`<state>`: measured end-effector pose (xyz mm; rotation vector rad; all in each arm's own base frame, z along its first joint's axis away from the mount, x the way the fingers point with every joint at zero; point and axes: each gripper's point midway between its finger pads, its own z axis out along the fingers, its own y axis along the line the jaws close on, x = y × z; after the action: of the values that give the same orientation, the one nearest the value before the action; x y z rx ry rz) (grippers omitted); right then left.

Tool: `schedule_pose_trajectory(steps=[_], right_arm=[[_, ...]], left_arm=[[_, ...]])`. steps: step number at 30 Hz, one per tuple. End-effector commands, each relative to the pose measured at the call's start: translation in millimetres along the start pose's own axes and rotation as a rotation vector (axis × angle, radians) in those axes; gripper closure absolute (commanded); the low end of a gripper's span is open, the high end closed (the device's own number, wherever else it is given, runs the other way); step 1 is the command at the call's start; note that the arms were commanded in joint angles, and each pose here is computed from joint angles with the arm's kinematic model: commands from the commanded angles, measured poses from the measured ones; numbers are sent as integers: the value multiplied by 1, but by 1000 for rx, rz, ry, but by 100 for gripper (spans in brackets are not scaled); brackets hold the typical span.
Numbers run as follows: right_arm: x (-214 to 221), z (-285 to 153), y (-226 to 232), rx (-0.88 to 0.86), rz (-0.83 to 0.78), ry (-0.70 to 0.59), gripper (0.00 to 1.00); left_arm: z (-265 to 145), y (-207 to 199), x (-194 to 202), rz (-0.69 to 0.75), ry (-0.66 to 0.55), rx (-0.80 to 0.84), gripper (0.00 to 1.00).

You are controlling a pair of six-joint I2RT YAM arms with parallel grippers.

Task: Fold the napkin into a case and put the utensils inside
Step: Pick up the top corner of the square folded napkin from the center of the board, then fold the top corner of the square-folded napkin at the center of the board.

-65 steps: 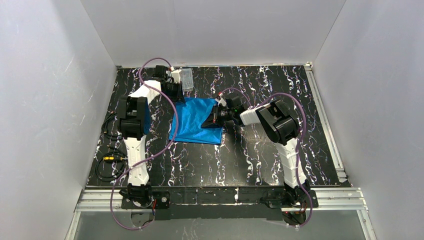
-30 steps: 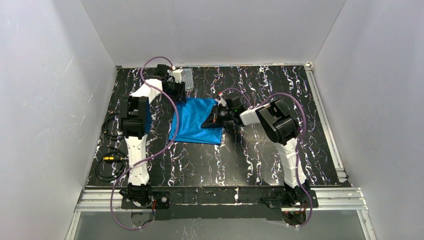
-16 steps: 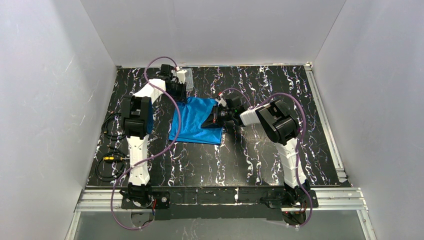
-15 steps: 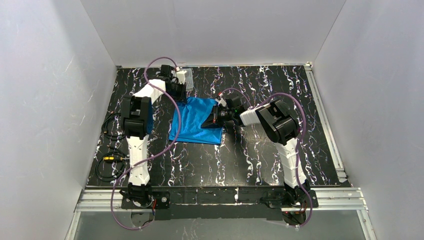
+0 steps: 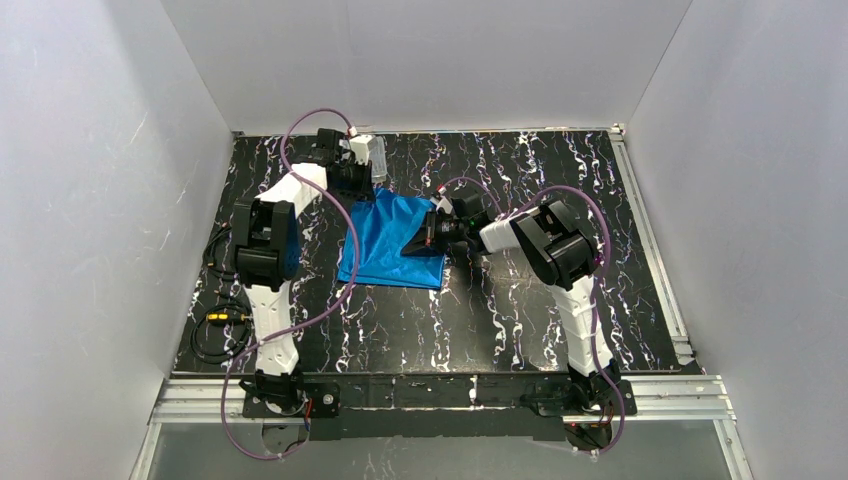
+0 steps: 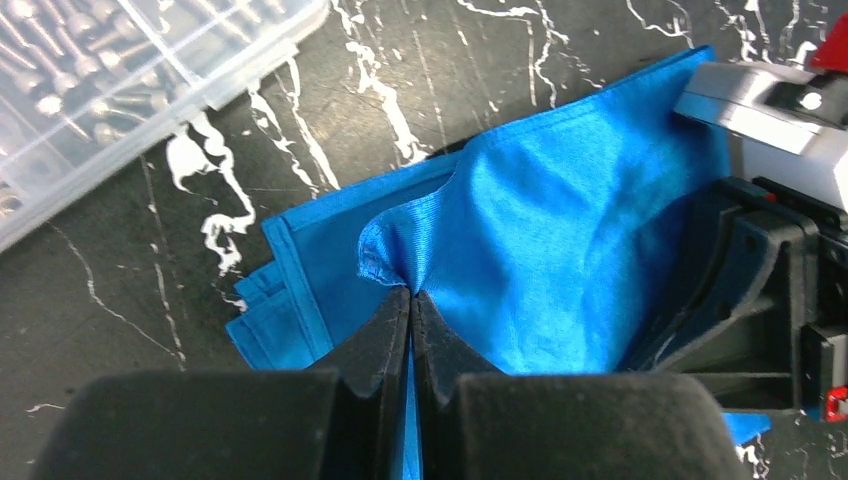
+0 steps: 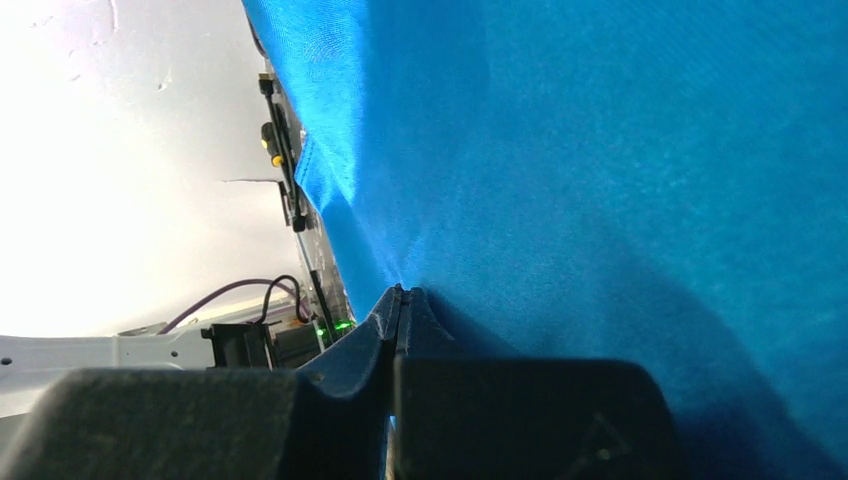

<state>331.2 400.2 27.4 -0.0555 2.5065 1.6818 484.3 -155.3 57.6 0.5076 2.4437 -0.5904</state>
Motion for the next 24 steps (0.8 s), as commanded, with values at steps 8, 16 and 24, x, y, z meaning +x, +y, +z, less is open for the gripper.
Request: schedule_pose_trajectory(steps=[8,16,24], right_arm=[[-28,-26,75,-219,-68,-71,88],[-41,-70,101,-193,-68,-151,63],[-23,-104,61,91,-34,-190,51]], left_arm=[[-47,-85,-4,73,-60,148,100],[-59,-113,18,71,-50,188,100],[-53,-132,51,39,16,250,100]])
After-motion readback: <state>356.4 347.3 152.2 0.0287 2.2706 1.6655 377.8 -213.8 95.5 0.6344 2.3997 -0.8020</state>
